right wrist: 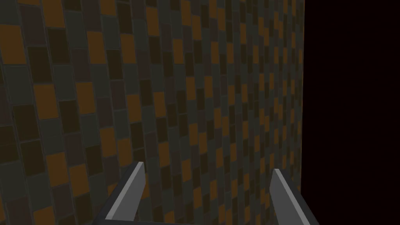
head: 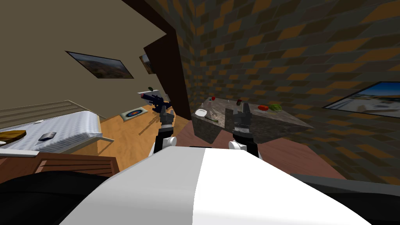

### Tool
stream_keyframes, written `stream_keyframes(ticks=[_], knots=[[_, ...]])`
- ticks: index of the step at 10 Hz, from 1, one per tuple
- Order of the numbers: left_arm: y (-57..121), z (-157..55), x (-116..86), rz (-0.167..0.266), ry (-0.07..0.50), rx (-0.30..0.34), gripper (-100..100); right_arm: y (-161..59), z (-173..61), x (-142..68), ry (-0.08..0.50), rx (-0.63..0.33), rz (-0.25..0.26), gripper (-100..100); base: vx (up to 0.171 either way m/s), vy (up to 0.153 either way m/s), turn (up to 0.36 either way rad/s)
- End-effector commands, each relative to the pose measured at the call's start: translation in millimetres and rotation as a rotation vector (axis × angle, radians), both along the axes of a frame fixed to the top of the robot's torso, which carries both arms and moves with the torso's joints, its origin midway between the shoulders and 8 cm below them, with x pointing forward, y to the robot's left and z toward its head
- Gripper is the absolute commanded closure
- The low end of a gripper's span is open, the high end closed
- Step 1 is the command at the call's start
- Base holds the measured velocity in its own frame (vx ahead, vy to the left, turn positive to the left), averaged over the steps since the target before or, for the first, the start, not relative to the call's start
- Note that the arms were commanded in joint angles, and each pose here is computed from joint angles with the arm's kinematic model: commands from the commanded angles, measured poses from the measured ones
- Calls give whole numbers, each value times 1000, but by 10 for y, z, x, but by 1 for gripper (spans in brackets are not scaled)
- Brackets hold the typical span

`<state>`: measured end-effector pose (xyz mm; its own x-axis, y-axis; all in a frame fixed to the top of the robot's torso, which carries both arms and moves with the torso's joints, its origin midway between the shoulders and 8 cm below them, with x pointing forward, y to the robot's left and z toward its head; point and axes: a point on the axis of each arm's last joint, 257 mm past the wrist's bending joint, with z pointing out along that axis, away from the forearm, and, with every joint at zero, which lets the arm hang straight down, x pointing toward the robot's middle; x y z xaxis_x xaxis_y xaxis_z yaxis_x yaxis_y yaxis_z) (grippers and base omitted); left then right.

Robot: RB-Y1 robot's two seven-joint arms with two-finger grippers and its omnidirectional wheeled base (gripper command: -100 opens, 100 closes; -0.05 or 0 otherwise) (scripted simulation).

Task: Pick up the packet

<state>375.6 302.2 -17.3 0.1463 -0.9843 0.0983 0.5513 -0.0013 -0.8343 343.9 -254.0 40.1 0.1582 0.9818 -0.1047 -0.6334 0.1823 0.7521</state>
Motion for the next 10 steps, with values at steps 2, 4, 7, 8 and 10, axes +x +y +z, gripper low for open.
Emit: stream_keyframes(ticks=[2, 4, 7, 8, 10], knots=[[0, 0, 0, 0, 0, 0, 0, 93, -105, 29, 27, -51, 31, -100, -26, 18, -9], [0, 0, 0, 0, 0, 0, 0, 196, -284, 71, 68, -108, 66, -100, -69, 50, -6], [0, 0, 0, 0, 0, 0, 0, 324, -567, 115, 130, -192, 115, -100, -70, 52, 1], [-1, 0, 0, 0, 0, 0, 0, 370, -734, 135, 165, -224, 134, -100, -75, 58, 12], [0, 0, 0, 0, 0, 0, 0, 430, -939, 143, 206, -278, 164, -100, -45, 64, 8]])
